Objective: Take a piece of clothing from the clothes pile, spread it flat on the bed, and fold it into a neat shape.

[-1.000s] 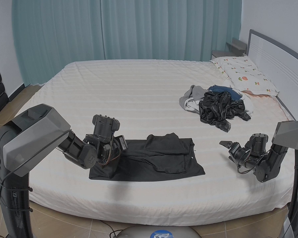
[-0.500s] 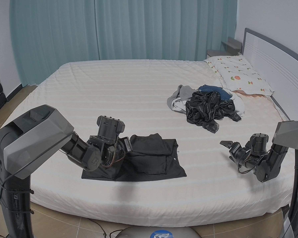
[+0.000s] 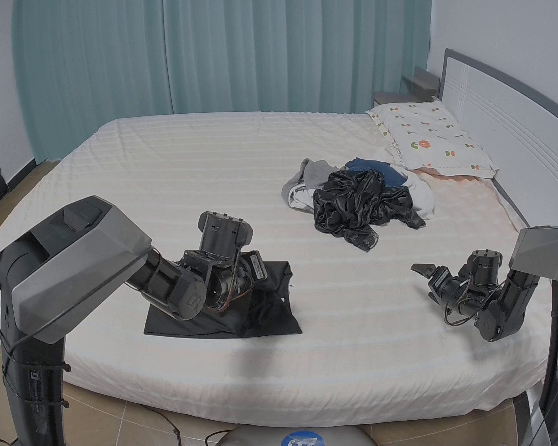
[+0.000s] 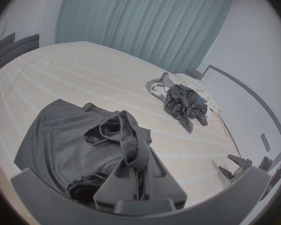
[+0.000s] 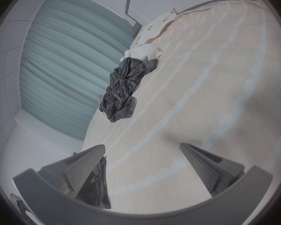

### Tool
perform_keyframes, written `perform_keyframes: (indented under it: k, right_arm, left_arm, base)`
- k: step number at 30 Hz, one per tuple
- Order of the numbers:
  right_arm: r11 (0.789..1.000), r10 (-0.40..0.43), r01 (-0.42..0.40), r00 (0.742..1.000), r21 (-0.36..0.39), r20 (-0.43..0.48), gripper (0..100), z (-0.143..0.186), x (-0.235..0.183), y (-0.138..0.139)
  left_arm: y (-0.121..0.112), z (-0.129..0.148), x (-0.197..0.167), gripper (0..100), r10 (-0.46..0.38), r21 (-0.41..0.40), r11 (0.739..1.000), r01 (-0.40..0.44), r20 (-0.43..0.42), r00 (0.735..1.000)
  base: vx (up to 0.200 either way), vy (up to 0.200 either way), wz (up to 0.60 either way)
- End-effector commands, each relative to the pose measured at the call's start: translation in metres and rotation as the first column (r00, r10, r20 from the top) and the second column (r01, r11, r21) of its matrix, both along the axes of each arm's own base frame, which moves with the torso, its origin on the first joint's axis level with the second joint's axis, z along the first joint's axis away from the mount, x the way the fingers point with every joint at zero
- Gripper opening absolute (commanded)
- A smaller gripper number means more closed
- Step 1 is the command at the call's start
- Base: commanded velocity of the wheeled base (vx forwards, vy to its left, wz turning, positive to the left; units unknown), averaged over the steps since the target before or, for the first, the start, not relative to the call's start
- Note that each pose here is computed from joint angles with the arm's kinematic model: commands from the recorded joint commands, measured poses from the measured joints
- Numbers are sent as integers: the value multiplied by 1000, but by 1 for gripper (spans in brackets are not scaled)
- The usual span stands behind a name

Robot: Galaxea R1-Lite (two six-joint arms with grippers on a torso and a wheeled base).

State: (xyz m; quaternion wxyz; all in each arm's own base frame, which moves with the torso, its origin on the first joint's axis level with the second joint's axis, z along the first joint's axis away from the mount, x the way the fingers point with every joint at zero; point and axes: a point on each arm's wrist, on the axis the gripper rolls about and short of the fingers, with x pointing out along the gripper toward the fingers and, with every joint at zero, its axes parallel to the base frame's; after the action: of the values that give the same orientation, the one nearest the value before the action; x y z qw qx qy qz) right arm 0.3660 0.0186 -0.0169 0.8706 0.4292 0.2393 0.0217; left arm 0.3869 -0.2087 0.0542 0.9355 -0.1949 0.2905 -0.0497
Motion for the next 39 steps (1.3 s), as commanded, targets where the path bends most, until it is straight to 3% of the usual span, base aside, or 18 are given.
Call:
perform_keyframes:
  k: [1, 6, 7, 13, 18, 22, 26, 27, 31, 33, 39]
  right_arm:
    - [1000, 2, -2, 1000, -1, -1, 100, 0, 0, 0]
    - [1000, 3, -3, 1000, -1, -4, 100, -1, -1, 1]
    - [1000, 3, -3, 1000, -1, -4, 100, -1, -1, 1]
    - [1000, 9, -9, 1000, -3, -8, 100, -2, -2, 3]
    - [1000, 12, -12, 1000, -5, -9, 100, -2, -3, 4]
    - [1000, 13, -13, 1000, -7, -12, 100, -2, -3, 4]
    - [1000, 12, -12, 1000, -8, -12, 100, -2, -3, 4]
    - [1000, 12, -12, 1000, -8, -13, 100, -3, -3, 4]
    - [1000, 12, -12, 1000, -8, -15, 100, -3, -3, 4]
    - [1000, 22, -23, 999, -8, -29, 100, -5, -7, 8]
    - [999, 41, -41, 998, -10, -42, 100, -7, -11, 15]
  left_arm:
    - [-6, -11, 3, 0, -5, 2, 1000, 5, -17, 1000]
    - [-8, -21, 8, 0, 27, 19, 999, -26, -13, 1000]
    - [-7, -25, 8, 100, 39, 19, 999, -39, -17, 999]
    - [-8, -21, 10, 100, 76, -32, 997, -77, -19, 997]
    - [8, -2, 7, 100, 127, -104, 986, -129, -24, 992]
    - [39, 10, -5, 100, 149, -162, 974, -158, -68, 986]
    - [64, 5, -22, 100, 159, -206, 960, -191, -161, 974]
    - [79, -1, -30, 100, 177, -230, 948, -221, -199, 964]
    - [105, -7, -35, 100, 234, -282, 917, -284, -197, 952]
    - [120, -15, -40, 100, 269, -359, 875, -325, -197, 943]
    - [137, -32, -53, 100, 214, -472, 822, -320, -265, 940]
  base:
    - [0, 0, 0]
    - [0, 0, 0]
    - [0, 0, 0]
    - [0, 0, 0]
    - [0, 0, 0]
    - [0, 0, 0]
    - [0, 0, 0]
    - [0, 0, 0]
    - [0, 0, 0]
    - [0, 0, 0]
    - [0, 0, 0]
